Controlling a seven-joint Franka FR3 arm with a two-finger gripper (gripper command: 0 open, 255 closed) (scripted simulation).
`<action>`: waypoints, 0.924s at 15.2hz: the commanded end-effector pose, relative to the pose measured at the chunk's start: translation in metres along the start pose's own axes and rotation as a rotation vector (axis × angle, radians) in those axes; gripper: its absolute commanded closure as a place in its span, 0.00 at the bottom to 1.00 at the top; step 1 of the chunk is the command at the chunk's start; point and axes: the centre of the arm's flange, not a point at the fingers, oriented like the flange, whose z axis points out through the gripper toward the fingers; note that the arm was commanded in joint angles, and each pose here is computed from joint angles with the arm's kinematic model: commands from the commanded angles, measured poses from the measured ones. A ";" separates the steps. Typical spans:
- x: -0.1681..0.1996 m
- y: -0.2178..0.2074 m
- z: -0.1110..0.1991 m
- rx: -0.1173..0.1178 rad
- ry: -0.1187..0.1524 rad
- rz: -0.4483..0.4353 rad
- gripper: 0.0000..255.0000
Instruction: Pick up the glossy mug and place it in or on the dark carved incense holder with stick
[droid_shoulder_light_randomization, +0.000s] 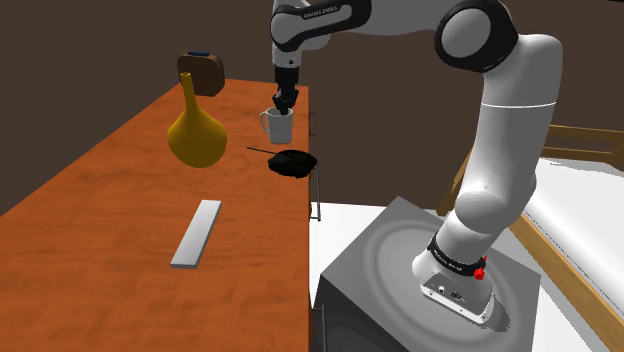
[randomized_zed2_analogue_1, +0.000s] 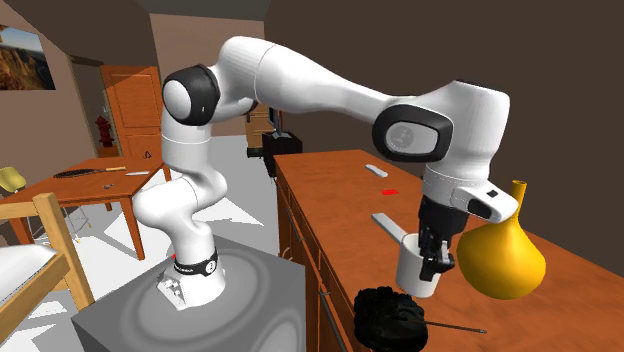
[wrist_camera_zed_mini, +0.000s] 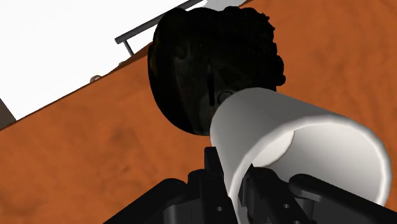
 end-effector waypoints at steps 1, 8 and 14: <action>0.000 0.001 0.011 0.000 0.001 0.000 1.00; 0.002 0.003 0.047 0.000 0.001 0.000 1.00; 0.003 0.004 0.063 0.000 0.001 0.000 1.00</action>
